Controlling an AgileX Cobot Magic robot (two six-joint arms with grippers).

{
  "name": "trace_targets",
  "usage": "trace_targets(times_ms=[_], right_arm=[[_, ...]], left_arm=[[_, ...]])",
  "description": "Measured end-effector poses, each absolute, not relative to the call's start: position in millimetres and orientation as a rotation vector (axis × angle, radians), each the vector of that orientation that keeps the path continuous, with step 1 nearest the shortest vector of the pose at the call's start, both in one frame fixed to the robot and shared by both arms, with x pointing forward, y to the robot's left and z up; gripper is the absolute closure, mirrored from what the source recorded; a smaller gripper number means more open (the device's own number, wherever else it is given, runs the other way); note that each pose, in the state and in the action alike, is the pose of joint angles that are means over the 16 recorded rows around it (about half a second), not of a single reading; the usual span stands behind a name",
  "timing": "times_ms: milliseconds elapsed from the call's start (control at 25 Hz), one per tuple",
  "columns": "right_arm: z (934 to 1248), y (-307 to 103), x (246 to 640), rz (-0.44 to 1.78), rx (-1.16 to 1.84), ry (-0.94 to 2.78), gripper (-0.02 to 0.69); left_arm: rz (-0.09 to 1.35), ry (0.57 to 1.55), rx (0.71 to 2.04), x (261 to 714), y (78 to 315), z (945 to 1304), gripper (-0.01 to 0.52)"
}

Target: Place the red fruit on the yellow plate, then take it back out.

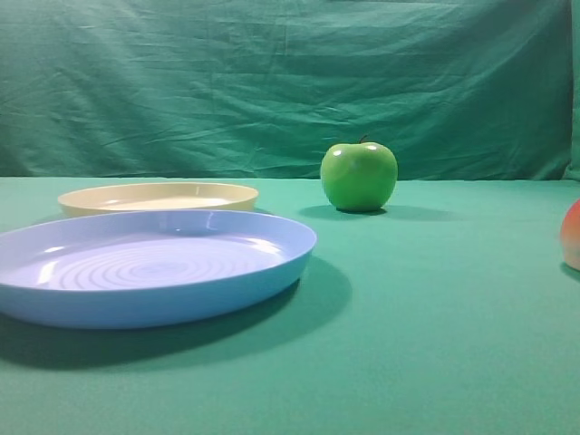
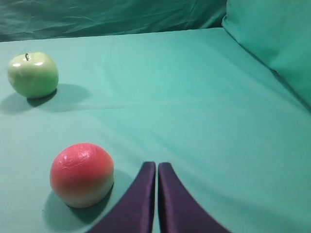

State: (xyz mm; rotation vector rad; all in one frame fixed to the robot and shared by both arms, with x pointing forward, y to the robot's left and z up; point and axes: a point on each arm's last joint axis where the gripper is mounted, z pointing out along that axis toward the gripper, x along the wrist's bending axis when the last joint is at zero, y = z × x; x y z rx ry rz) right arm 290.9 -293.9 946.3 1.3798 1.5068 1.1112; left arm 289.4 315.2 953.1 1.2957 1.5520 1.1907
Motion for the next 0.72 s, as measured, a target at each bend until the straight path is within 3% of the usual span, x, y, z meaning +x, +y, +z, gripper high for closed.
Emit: trace_targets(times_ms=[720], right_arm=[[946.2, -293.9, 290.9, 1.111, 1.38, 1.507, 0.665]], left_arm=[[1.191, 1.552, 1.296, 289.4, 315.2, 953.1, 0.514]])
